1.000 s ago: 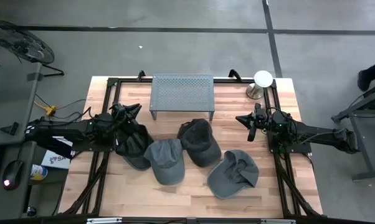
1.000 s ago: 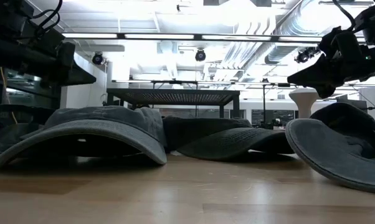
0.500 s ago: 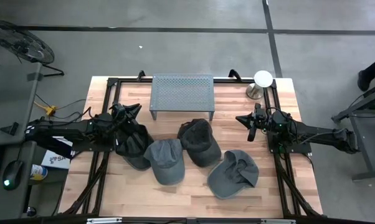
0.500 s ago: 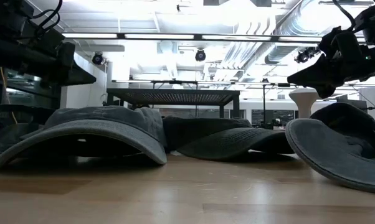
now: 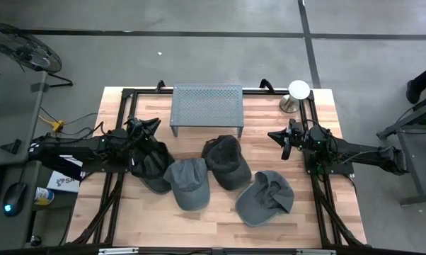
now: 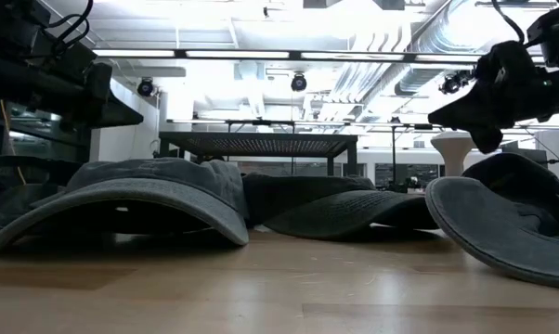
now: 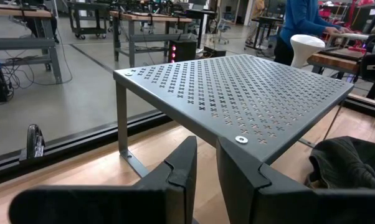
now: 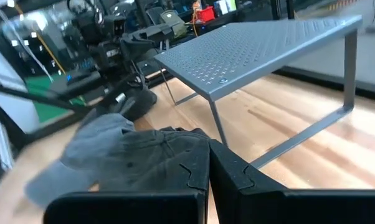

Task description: Pick & Place hat

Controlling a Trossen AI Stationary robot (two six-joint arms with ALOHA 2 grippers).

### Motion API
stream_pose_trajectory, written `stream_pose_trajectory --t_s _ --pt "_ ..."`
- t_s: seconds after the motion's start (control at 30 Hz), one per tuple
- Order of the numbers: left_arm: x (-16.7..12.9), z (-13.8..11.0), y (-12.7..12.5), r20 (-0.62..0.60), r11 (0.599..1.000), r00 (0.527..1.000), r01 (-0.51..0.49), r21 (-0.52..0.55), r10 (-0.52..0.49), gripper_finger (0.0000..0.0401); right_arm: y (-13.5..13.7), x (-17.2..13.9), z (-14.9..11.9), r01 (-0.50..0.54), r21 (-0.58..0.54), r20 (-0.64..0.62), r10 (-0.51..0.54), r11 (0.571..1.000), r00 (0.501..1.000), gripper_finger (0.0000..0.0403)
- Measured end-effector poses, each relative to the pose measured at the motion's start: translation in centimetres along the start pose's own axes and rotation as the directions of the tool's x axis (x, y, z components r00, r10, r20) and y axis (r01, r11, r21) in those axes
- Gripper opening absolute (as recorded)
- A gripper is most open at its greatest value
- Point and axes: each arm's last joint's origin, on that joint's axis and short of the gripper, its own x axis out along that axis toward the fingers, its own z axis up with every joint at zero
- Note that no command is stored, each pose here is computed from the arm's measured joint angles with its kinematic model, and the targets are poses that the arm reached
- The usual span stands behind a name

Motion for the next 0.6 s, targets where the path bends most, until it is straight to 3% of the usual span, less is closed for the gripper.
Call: stream_pose_trajectory --t_s 0.2,0.6 --pt "0.0 0.0 0.0 0.0 1.0 1.0 0.0 0.0 0.0 0.0061 0.0 0.0 0.0 0.0 0.179 0.0 0.0 0.984 1.0 0.0" --pt "0.0 0.0 0.0 0.0 1.0 1.0 0.0 0.0 0.0 0.0061 0.71 -0.13 0.51 -0.143 0.219 -0.046 0.157 0.965 0.987 0.0"
